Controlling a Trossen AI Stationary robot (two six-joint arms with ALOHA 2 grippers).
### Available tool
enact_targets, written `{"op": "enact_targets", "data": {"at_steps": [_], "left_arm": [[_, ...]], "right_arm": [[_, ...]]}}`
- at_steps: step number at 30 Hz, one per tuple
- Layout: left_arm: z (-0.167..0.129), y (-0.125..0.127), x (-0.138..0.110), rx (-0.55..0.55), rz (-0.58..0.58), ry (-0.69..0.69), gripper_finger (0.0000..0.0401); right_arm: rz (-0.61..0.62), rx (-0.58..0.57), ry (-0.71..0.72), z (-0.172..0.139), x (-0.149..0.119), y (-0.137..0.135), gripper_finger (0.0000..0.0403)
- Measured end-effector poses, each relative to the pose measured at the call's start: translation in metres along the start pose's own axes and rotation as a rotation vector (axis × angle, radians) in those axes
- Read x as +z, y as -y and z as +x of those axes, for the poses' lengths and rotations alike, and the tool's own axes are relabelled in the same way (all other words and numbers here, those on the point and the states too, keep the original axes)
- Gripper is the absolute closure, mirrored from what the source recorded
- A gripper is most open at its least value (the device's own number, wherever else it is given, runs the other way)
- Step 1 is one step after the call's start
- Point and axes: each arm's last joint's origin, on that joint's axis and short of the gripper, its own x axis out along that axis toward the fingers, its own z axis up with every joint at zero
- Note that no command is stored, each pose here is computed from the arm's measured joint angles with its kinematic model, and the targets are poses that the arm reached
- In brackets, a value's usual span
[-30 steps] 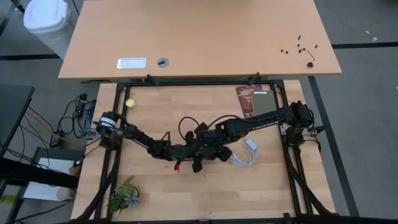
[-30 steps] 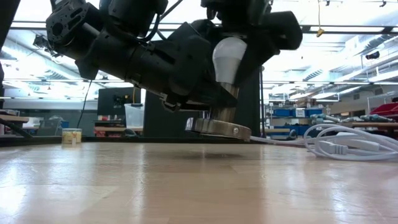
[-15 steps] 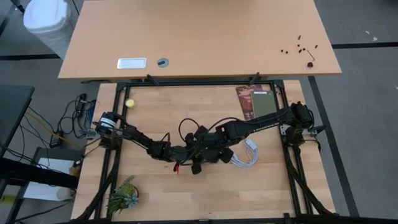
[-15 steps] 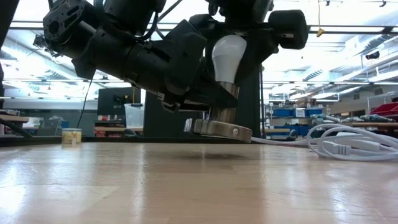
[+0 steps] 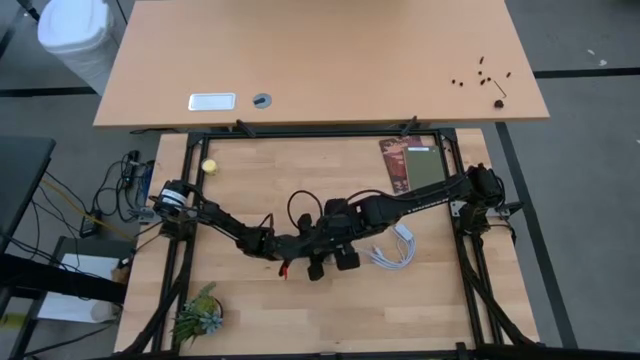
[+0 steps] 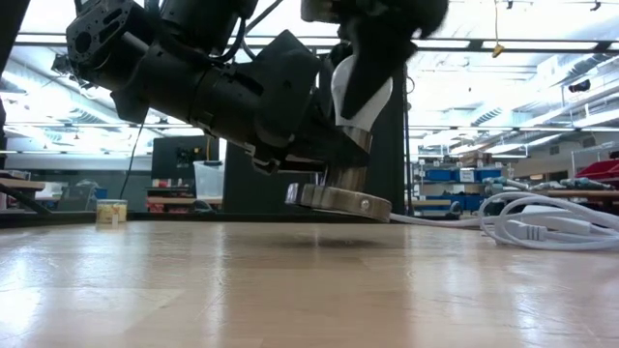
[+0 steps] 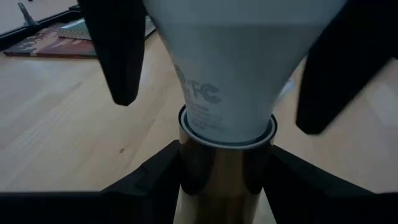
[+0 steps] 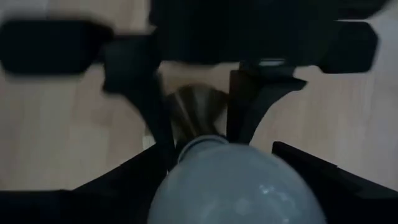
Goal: Screw lightbulb
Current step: Insert the lightbulb into the lamp
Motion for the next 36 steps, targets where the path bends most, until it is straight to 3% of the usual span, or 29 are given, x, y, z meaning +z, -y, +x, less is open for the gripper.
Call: {"op": "enact_targets", "data": {"at_steps": [5, 8, 12, 18, 26, 31, 36], "left_arm": [[0.000, 0.000, 0.000, 0.000, -0.007, 0.000, 0.0199], [0.000, 0.000, 0.000, 0.003, -0.008, 0.000, 0.0199], [0.000, -0.001, 0.000, 0.008, -0.008, 0.001, 0.0199], [0.000, 0.000, 0.000, 0.002, -0.001, 0.000, 0.0199], [0.000, 0.000, 0.000, -0.001, 0.001, -0.001, 0.0199], [0.000, 0.000, 0.000, -0.004, 0.001, -0.002, 0.0199], [0.000, 0.000, 0.000, -0.004, 0.001, -0.002, 0.0199]], "right_arm": [[0.256, -0.004, 0.018, 0.001, 0.002, 0.006, 0.0139], [0.276, -0.004, 0.017, 0.001, 0.002, 0.010, 0.0143], [0.101, -0.008, 0.020, 0.001, 0.002, 0.012, 0.0114], [-0.309, -0.004, -0.025, 0.001, -0.002, 0.011, 0.0058], [-0.737, 0.026, -0.067, 0.000, -0.007, -0.002, 0.0043], [-0.880, 0.029, -0.050, -0.001, -0.006, -0.008, 0.0063], [-0.890, 0.023, -0.034, -0.001, -0.004, -0.008, 0.0114]]}}
